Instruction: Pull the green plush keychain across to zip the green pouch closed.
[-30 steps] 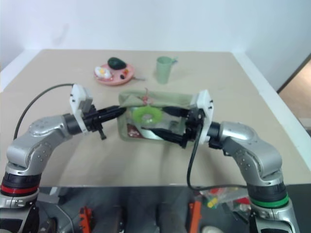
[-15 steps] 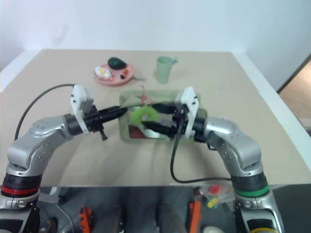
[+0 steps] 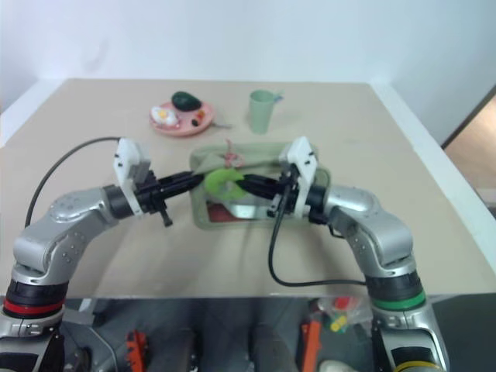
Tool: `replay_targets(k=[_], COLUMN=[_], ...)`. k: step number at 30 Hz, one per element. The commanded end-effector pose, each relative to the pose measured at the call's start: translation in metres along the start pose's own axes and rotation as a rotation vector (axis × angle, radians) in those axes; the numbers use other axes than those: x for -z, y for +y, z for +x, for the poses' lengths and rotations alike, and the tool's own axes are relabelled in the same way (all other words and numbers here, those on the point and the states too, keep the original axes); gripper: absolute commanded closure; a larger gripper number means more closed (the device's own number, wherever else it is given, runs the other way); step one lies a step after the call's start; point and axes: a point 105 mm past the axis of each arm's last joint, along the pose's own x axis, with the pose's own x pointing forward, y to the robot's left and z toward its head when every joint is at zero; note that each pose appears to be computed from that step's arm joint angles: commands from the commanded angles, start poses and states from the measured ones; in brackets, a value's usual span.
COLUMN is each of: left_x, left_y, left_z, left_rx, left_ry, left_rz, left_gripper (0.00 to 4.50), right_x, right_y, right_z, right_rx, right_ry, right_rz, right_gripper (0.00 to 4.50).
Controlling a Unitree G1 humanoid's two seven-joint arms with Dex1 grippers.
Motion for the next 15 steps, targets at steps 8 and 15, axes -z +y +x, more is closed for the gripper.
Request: replay_targets(k=[8, 15], left_x=[-0.008, -0.008], left_y=[-0.007, -0.006], left_z=[0.002, 0.002], left_rx=[0.044, 0.053], left_ry=[-0.016, -0.013], left_rz=[0.049, 0.054], left_gripper=[4.5, 4.5], right_x=[-0.079, -0.09], right_y=[0.01, -0.018], right_z=[-0.022, -0.045], right_rx=[-0.146, -0.063], right_ry=[-0.15, -0.103], right_rz=[-0.102, -0.157], right_gripper=[4.49, 4.49])
